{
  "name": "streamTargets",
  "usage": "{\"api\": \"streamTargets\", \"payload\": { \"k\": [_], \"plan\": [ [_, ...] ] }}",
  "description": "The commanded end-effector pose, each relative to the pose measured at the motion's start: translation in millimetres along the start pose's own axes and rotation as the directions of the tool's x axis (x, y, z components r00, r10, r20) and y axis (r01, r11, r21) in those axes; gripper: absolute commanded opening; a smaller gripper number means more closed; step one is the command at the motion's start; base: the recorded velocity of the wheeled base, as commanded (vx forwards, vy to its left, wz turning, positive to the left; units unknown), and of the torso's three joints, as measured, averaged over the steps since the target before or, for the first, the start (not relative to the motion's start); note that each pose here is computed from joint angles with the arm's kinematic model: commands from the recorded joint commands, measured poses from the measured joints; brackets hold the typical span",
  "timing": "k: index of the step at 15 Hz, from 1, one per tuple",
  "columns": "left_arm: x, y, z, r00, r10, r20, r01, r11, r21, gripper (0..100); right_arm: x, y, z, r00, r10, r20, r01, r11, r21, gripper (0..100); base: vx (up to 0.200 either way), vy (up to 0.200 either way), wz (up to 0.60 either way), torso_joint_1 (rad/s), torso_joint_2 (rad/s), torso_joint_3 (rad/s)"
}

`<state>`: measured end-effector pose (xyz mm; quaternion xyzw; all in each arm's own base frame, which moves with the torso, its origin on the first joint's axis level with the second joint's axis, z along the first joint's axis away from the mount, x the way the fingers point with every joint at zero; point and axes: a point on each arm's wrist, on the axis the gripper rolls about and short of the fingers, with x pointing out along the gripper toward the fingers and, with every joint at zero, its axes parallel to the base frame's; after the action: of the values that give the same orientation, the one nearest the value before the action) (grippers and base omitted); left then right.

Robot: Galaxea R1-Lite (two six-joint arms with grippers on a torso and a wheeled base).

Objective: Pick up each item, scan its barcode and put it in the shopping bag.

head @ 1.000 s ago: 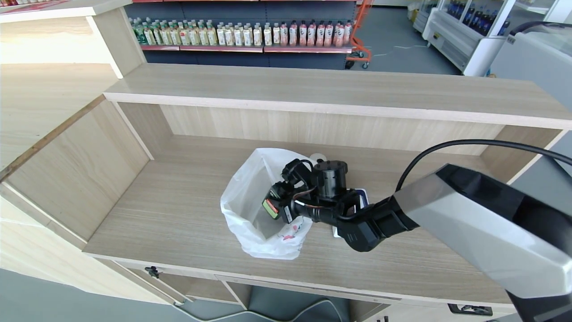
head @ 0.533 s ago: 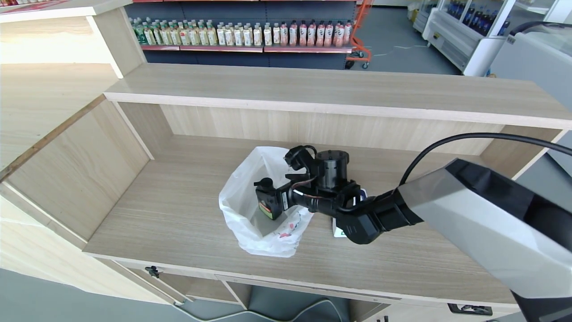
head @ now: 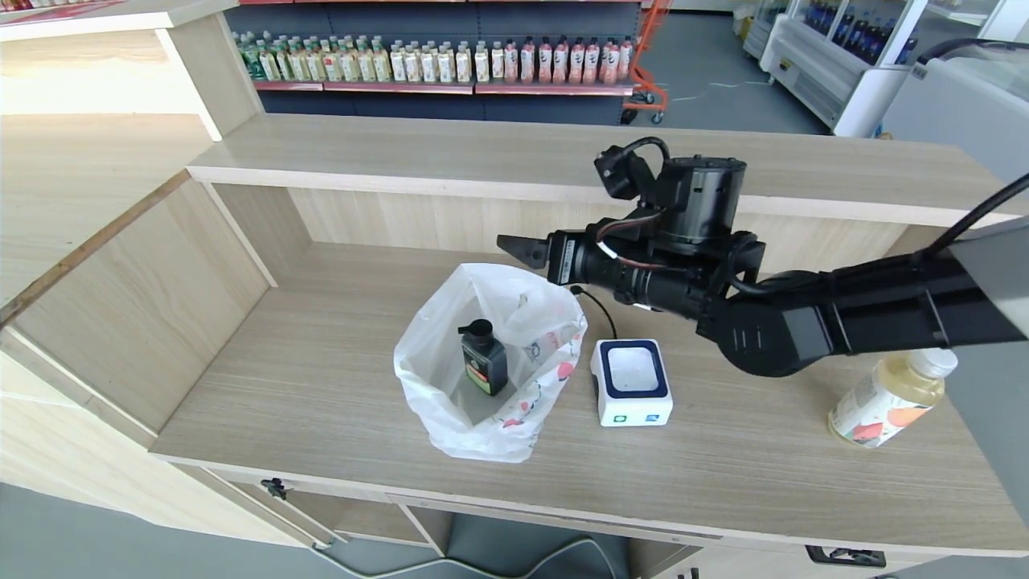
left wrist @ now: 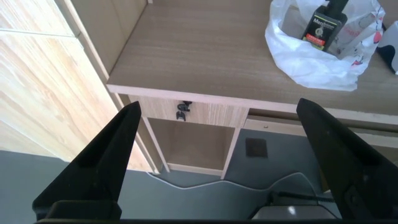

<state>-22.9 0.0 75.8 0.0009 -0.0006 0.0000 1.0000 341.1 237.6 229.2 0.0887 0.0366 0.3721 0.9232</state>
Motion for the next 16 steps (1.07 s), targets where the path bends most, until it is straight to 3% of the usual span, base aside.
{"api": "streamTargets", "payload": {
  "k": [1, 3, 5, 6, 8, 9, 10, 12, 16],
  "plan": [
    [0, 0.0, -0.3, 1.0, 0.0, -0.003, 0.0, 1.0, 0.0, 100, -97, -9, 44, 0.994, -0.101, 0.045, 0.104, 0.993, -0.055, 100, 0.0, 0.0, 0.0, 0.0, 0.0, 0.0],
    [0, 0.0, 0.1, 1.0, 0.0, -0.001, 0.0, 1.0, 0.0, 100, -162, -21, 42, 0.948, -0.317, -0.019, 0.309, 0.935, -0.174, 100, 0.0, 0.0, 0.0, 0.0, 0.0, 0.0],
    [0, 0.0, 0.1, 1.0, 0.0, -0.001, 0.0, 1.0, 0.0, 100, -215, -24, 34, 0.854, -0.518, -0.037, 0.502, 0.842, -0.195, 100, 0.0, 0.0, 0.0, 0.0, 0.0, 0.0],
    [0, 0.0, 0.1, 1.0, 0.0, -0.001, 0.0, 1.0, 0.0, 100, -238, -31, 25, 0.79, -0.609, -0.065, 0.584, 0.781, -0.22, 100, 0.0, 0.0, 0.0, 0.0, 0.0, 0.0],
    [0, 0.0, -0.3, 1.0, 0.0, -0.003, 0.0, 1.0, 0.0, 100, -283, -43, -2, 0.613, -0.778, -0.136, 0.725, 0.623, -0.293, 100, 0.0, 0.0, 0.0, 0.0, 0.0, 0.0],
    [0, 0.0, -0.3, 1.0, 0.0, -0.003, 0.0, 1.0, 0.0, 100, -293, -45, -11, 0.574, -0.804, -0.154, 0.748, 0.592, -0.3, 100, 0.0, 0.0, 0.0, 0.0, 0.0, 0.0],
    [0, 0.0, 0.1, 1.0, 0.0, -0.001, 0.0, 1.0, 0.0, 100, -313, -46, -29, 0.507, -0.842, -0.185, 0.78, 0.539, -0.318, 100, 0.0, 0.0, 0.0, 0.0, 0.0, 0.0],
    [0, 0.0, 0.1, 1.0, 0.0, -0.001, 0.0, 1.0, 0.0, 100, -325, -43, -39, 0.474, -0.859, -0.195, 0.796, 0.512, -0.323, 100, 0.0, 0.0, 0.0, 0.0, 0.0, 0.0],
    [0, 0.0, -0.3, 1.0, 0.0, -0.003, 0.0, 1.0, -0.002, 100, -327, -41, -41, 0.465, -0.864, -0.192, 0.798, 0.503, -0.332, 100, 0.0, 0.0, 0.0, 0.0, 0.0, 0.0]
  ]
}}
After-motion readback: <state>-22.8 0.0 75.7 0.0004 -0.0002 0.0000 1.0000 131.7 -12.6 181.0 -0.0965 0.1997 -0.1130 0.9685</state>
